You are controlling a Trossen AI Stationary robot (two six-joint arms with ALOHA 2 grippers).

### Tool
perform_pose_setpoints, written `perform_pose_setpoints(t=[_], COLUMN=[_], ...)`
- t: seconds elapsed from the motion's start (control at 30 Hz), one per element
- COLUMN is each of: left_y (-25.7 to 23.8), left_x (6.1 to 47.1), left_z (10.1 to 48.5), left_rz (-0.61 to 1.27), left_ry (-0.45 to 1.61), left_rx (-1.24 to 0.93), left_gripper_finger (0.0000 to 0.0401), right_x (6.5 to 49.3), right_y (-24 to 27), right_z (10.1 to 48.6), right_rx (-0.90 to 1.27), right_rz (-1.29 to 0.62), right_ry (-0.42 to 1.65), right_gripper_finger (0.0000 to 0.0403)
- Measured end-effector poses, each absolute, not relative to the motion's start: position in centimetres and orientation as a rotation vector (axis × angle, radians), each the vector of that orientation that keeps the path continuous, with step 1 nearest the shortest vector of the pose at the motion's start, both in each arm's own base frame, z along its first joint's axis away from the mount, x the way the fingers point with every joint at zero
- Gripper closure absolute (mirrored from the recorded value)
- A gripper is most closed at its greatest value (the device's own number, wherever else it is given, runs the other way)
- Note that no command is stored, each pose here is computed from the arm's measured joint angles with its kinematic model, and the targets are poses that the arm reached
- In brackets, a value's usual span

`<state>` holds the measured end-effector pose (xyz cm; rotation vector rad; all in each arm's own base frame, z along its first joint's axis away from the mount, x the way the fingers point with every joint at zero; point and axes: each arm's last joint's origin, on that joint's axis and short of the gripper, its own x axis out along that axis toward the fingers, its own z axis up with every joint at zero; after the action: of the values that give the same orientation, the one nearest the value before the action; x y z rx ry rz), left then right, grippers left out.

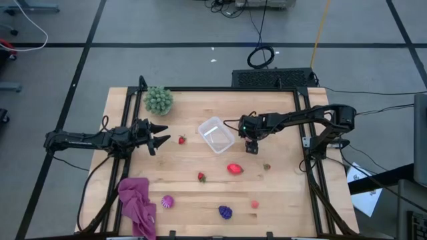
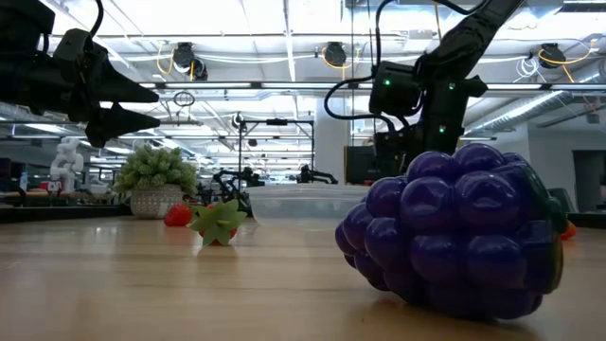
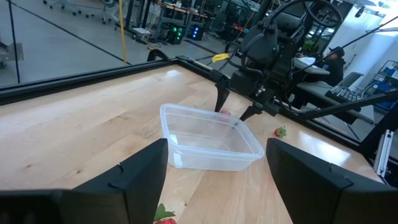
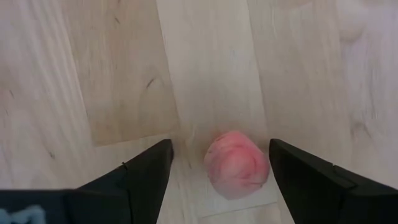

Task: Pick and placing Produce into tupperware
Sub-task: Put the top peach into the transparent bin

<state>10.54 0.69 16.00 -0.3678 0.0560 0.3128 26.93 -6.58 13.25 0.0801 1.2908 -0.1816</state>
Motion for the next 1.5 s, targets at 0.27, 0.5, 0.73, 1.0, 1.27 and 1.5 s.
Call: perform_pose_setpoints(t=[0.27,0.5,0.73,1.0,1.27,1.5], left_y=[0.7,0.7,0.7,0.7,0.7,0.7], left_x=[10.5,10.5,10.5,10.5,10.5,10.5], left_z=[16.0,16.0,16.0,16.0,16.0,16.0], left_rz=[0.313,0.313,0.313,0.313,0.313,0.313], left_ry=[0.057,0.056,0.056,0.056,0.056,0.056], left_rx=[-0.365,-0.365,-0.366,-0.367,-0.368,-0.368], left_gripper_finger=[0.0128,0.0128,0.0128,0.0128,0.0128,0.0128], right_x=[26.0,26.0,26.1,26.4,26.4,26.5], right_y=[-7.1,-7.1,-7.1,-7.2,-7.2,-7.2], right_z=[14.3,14.4,14.4,14.6,14.6,14.6], right_rx=[0.092,0.094,0.117,0.113,0.114,0.113], right_rz=[-0.213,-0.208,-0.225,-0.226,-0.225,-0.226], right_ry=[1.296,1.292,1.282,1.243,1.242,1.233], right_gripper_finger=[0.0172,0.0181,0.0174,0.017,0.0173,0.0199])
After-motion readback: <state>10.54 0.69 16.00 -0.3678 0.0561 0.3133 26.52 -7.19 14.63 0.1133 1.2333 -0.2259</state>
